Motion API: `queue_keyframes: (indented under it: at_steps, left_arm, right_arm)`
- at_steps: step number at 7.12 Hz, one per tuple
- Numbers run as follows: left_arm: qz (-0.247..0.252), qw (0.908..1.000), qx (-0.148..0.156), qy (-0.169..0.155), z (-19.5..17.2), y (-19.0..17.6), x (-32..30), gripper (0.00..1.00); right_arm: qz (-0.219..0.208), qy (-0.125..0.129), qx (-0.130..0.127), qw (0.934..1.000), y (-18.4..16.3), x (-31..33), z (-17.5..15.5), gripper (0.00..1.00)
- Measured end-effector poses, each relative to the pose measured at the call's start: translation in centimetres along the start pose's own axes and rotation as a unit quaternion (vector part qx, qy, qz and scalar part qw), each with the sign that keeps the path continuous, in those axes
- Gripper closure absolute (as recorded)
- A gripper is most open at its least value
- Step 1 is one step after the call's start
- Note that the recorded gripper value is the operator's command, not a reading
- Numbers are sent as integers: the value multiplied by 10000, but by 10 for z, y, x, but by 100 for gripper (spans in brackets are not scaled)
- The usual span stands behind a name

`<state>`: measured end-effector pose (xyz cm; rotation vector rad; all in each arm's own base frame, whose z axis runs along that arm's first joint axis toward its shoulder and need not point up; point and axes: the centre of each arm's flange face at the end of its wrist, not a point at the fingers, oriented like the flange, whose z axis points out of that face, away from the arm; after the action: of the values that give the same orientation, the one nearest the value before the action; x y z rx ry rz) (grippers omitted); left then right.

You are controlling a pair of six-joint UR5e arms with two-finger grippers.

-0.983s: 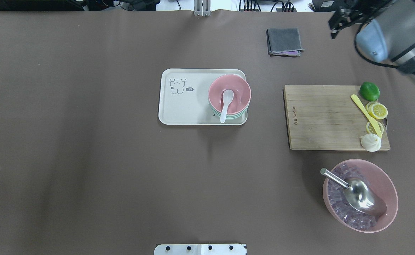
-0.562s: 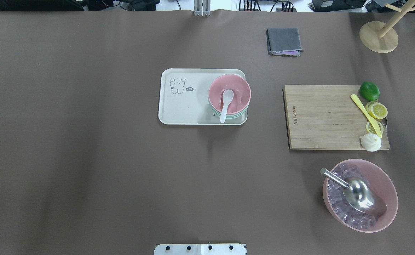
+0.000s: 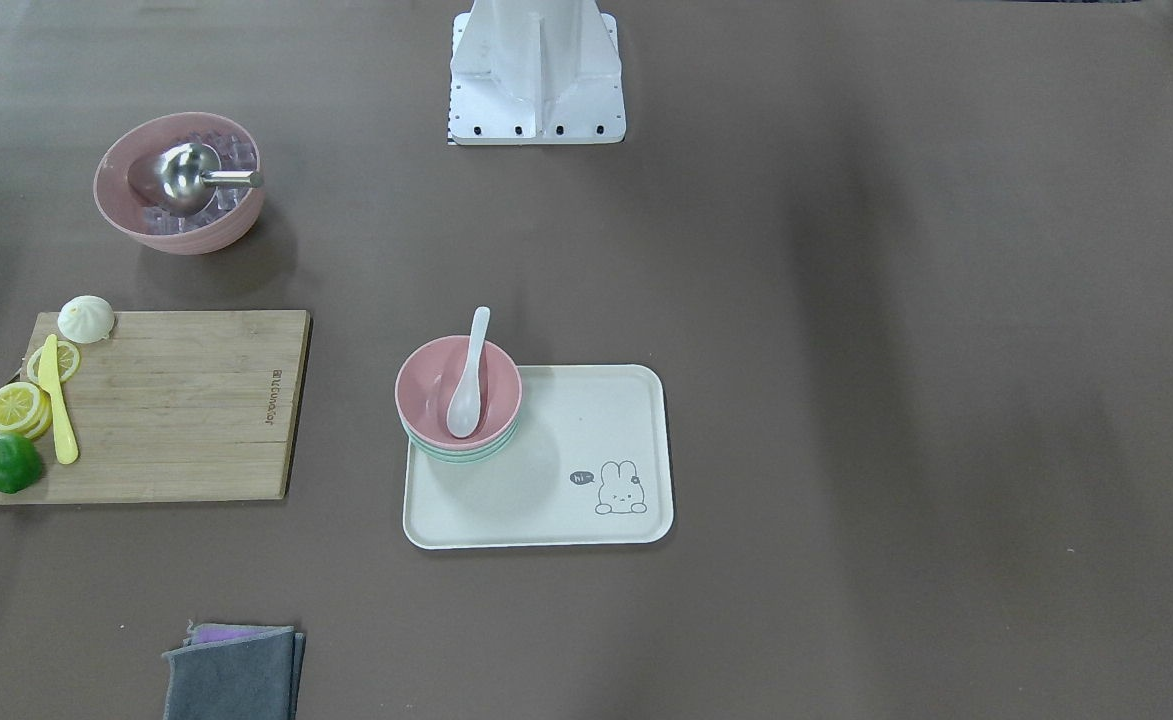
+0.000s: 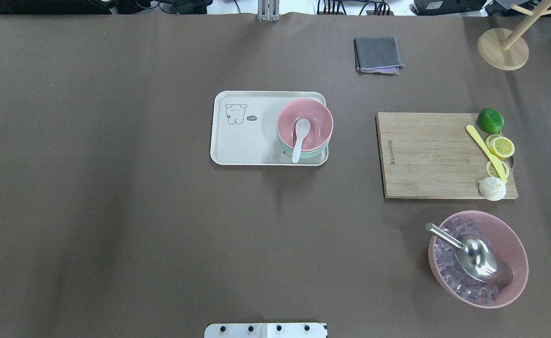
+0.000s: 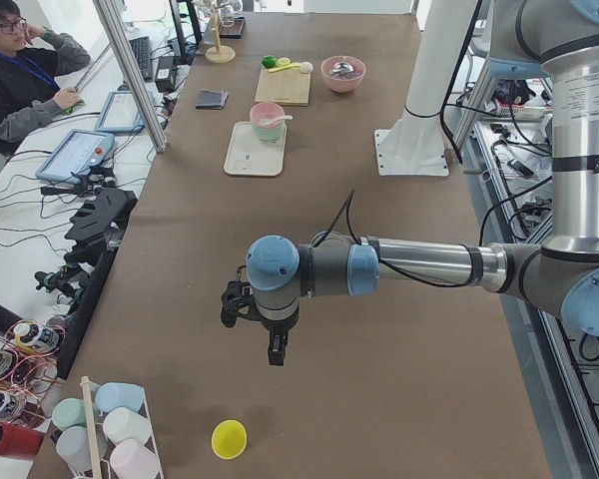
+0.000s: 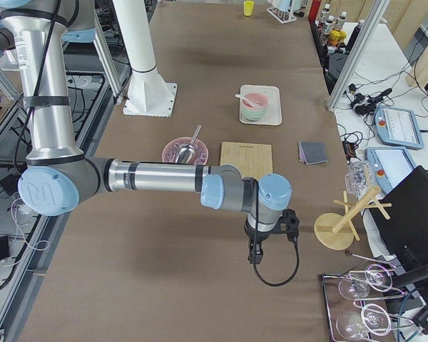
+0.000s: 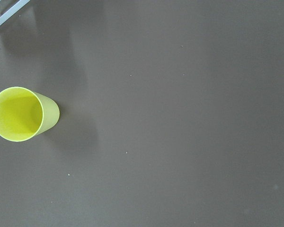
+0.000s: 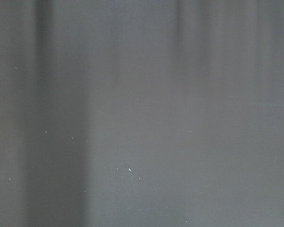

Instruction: Stack pink bowl on green and place spoon

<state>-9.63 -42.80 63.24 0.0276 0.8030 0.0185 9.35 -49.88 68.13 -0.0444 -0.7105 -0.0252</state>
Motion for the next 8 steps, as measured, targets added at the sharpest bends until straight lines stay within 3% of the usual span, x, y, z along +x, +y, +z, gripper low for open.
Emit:
queue_keyframes:
  at_steps: [3, 5, 8]
  left_arm:
    - [-188, 9995, 24, 267, 1, -3, 6, 1]
    - [-155, 9991, 50, 382, 0, -5, 8, 1]
    - [206, 9985, 356, 364, -6, -12, 15, 1]
  right_arm:
    - [221, -241, 221, 9992, 51, 19, -3, 0]
    - [230, -267, 261, 9990, 57, 18, -5, 0]
    - [228, -350, 280, 9987, 57, 16, -6, 0]
